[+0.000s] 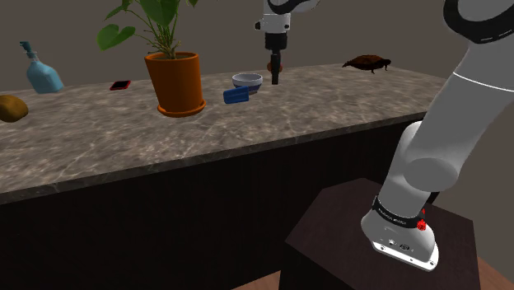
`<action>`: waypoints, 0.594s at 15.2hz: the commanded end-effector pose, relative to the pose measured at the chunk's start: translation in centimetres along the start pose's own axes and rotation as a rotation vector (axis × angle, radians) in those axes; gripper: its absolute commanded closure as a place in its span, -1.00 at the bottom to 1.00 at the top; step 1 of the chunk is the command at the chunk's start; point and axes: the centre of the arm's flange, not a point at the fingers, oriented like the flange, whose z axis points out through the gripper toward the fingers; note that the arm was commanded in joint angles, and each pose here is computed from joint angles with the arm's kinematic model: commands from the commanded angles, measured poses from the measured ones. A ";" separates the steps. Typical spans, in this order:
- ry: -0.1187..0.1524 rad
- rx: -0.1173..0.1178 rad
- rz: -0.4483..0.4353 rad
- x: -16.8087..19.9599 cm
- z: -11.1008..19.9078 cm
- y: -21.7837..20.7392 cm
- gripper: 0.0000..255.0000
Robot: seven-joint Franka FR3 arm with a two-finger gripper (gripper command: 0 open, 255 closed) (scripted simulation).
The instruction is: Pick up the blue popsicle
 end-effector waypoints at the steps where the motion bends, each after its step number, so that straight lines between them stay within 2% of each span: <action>1: -0.010 -0.003 -0.084 2.2 0.5 1.2 -1.00; 9: -0.048 -0.014 -0.398 12.4 2.9 4.4 -1.00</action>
